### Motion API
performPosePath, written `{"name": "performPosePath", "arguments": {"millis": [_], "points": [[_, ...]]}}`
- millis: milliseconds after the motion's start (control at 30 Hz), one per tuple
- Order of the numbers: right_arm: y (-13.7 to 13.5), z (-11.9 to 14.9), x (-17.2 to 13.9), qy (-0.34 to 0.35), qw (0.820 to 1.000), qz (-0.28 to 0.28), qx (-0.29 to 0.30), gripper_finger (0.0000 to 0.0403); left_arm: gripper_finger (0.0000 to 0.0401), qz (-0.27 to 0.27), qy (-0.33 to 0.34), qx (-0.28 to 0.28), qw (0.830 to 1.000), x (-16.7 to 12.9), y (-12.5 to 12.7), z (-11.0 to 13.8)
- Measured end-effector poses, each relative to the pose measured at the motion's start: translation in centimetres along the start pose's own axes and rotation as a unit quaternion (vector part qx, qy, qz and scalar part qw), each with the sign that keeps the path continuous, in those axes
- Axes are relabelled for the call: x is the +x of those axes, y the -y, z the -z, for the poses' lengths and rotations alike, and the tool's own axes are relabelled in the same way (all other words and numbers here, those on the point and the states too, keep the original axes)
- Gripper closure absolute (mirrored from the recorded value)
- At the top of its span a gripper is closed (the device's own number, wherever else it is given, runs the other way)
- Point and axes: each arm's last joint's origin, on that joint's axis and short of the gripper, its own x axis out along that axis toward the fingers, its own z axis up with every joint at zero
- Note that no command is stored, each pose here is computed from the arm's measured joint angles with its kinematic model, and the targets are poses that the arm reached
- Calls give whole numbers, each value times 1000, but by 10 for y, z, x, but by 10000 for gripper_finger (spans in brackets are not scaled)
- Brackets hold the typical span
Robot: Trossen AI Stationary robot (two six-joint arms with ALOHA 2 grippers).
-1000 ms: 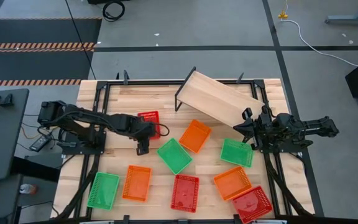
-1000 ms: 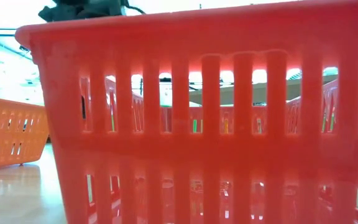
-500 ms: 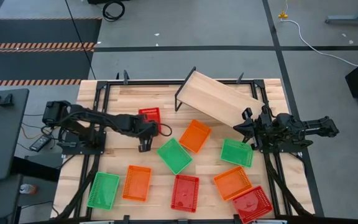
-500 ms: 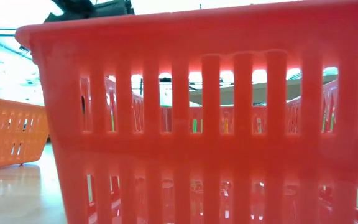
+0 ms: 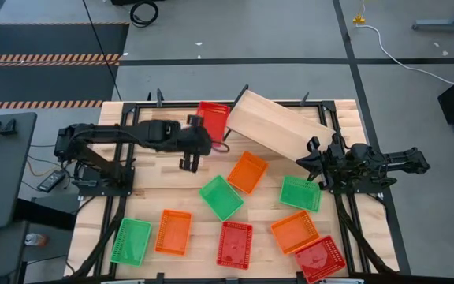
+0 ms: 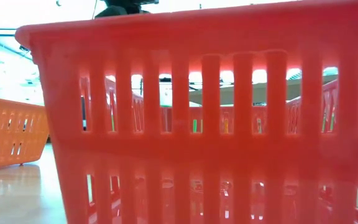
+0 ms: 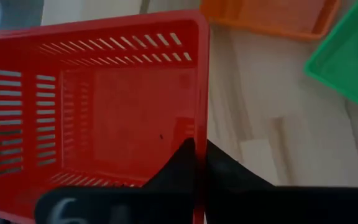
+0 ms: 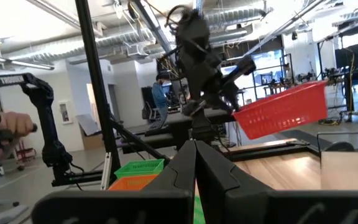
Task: Stack baskets on shelf by color
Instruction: Put the top red bin on the shelf
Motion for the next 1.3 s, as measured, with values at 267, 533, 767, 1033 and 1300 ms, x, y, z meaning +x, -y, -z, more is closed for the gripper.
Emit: {"name": "performPosePath", "arguments": {"millis": [267,533,767,1033,1300], "points": [[0,0,0,0,1000,0,12,386,392,-9,68,32,997,11,-38,7],[0,0,0,1,1000,0,13,386,392,-35,152,99,983,23,-45,-12],[-1,-1,0,1,999,-15,51,386,392,2,154,109,982,44,-70,-28],[-1,-1,0,3,993,-17,113,386,392,63,98,110,987,72,-98,-43],[-1,-2,0,6,993,-18,118,386,390,94,74,108,987,101,-102,-46]]}}
